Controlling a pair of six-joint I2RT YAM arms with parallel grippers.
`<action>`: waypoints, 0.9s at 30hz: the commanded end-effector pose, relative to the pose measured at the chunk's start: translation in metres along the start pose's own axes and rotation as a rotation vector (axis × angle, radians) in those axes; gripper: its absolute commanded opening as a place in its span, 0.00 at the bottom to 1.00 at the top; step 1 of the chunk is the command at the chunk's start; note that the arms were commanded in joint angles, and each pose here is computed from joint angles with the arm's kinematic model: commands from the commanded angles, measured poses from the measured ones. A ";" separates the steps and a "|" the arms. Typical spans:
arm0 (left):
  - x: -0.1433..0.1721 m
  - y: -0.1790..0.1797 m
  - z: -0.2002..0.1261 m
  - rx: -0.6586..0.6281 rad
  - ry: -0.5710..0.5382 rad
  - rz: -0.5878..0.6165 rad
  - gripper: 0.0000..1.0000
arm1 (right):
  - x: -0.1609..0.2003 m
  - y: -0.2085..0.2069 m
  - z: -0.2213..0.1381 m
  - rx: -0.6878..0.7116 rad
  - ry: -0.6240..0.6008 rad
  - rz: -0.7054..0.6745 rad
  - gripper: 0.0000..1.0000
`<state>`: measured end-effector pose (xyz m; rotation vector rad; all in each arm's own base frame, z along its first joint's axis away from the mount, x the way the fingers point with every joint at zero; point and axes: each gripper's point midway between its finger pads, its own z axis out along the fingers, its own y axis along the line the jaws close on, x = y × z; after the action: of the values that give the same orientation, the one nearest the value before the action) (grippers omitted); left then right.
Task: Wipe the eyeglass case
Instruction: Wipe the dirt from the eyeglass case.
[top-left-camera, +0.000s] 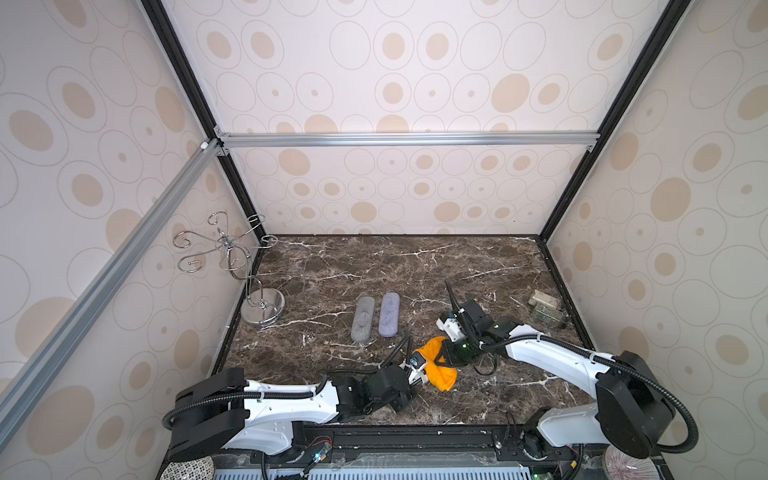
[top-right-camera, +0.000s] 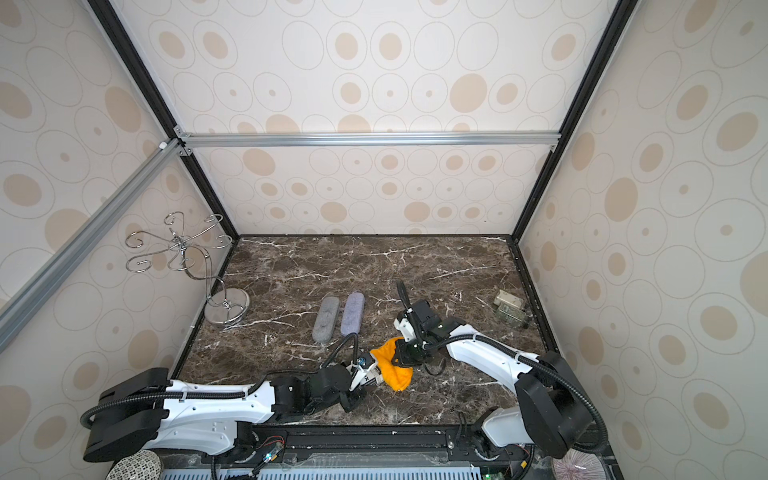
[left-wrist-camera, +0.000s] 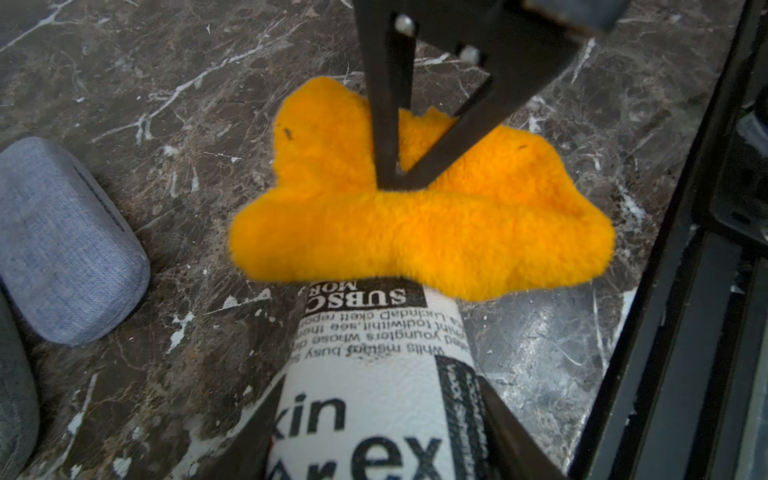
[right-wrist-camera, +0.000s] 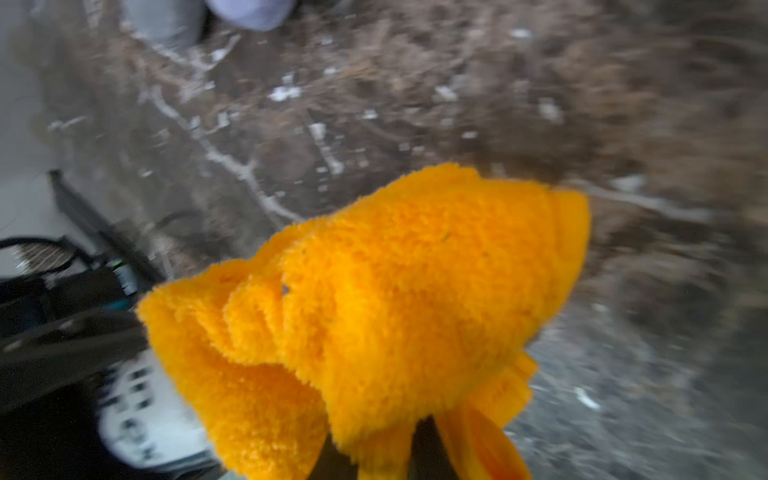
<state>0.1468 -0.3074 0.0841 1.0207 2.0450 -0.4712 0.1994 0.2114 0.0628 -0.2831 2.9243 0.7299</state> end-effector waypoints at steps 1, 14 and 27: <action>-0.029 -0.005 -0.008 0.021 -0.103 -0.071 0.51 | 0.016 -0.047 -0.010 0.226 0.008 0.069 0.00; -0.033 -0.008 -0.006 0.076 -0.048 -0.410 0.50 | 0.004 -0.019 -0.065 0.131 -0.272 -0.019 0.00; -0.056 0.020 -0.014 0.314 -0.157 -0.846 0.50 | -0.007 0.016 -0.082 0.118 -0.411 -0.140 0.00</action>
<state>0.1772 -0.3032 0.1104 0.2907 2.2803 -1.0723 0.1896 0.1799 0.1281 -0.2957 2.5863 0.5199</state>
